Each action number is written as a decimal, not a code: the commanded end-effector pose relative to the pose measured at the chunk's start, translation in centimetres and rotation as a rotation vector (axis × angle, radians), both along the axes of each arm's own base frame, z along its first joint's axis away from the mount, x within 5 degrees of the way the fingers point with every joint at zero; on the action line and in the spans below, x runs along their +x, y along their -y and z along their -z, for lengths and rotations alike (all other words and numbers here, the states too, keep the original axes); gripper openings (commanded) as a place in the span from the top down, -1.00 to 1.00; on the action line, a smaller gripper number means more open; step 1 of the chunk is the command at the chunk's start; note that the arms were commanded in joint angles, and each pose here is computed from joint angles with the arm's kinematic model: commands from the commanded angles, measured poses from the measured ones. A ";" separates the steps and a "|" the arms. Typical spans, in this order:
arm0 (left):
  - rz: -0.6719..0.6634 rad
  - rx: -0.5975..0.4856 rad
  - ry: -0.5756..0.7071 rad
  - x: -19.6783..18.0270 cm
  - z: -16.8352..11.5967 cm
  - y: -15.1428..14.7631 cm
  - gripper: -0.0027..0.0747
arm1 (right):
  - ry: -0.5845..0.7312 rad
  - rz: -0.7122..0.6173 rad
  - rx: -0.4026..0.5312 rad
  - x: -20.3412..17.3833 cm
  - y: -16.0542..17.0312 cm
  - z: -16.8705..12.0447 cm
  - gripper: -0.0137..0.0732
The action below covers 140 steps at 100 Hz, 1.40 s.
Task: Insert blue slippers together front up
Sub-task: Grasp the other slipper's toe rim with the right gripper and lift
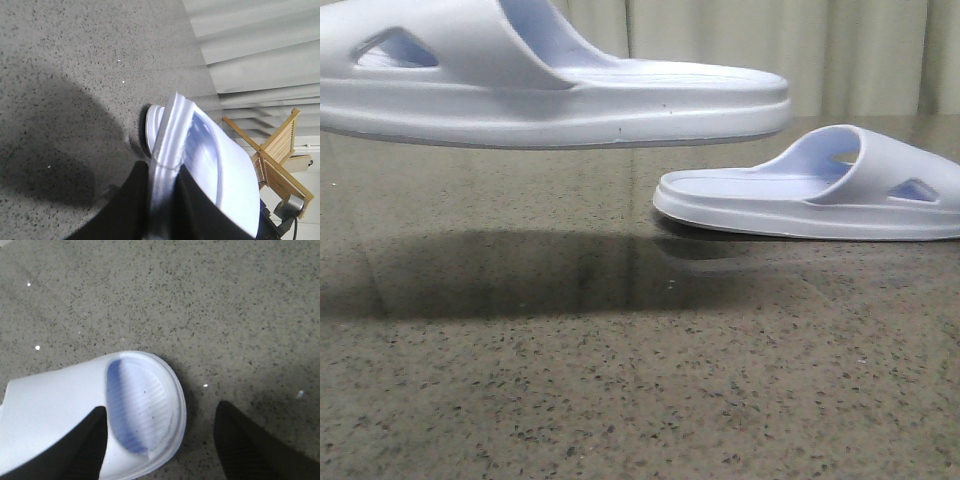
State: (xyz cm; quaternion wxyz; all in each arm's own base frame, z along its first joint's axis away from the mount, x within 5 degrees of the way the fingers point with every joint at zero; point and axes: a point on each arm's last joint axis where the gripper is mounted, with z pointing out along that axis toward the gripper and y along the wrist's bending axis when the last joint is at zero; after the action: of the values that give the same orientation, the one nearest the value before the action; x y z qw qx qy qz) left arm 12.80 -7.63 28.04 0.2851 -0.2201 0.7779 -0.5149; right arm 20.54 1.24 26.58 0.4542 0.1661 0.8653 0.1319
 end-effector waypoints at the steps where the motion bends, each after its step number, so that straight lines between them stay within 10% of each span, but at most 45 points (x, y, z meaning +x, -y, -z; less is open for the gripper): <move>1: -0.003 -0.057 0.021 0.0 -1.2 0.1 0.89 | 0.108 0.037 0.035 1.1 0.2 -1.6 -0.22; 140: 0.000 -0.051 0.022 0.0 -1.1 0.1 0.89 | -0.044 0.116 0.163 3.6 0.0 1.9 -0.16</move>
State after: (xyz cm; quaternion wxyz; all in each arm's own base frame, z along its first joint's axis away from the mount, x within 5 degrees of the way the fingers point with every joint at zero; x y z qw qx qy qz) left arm 12.80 -7.63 28.04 0.2851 -0.2201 0.7779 -0.5149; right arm 23.61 1.49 23.30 0.3932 0.2422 0.8724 0.1600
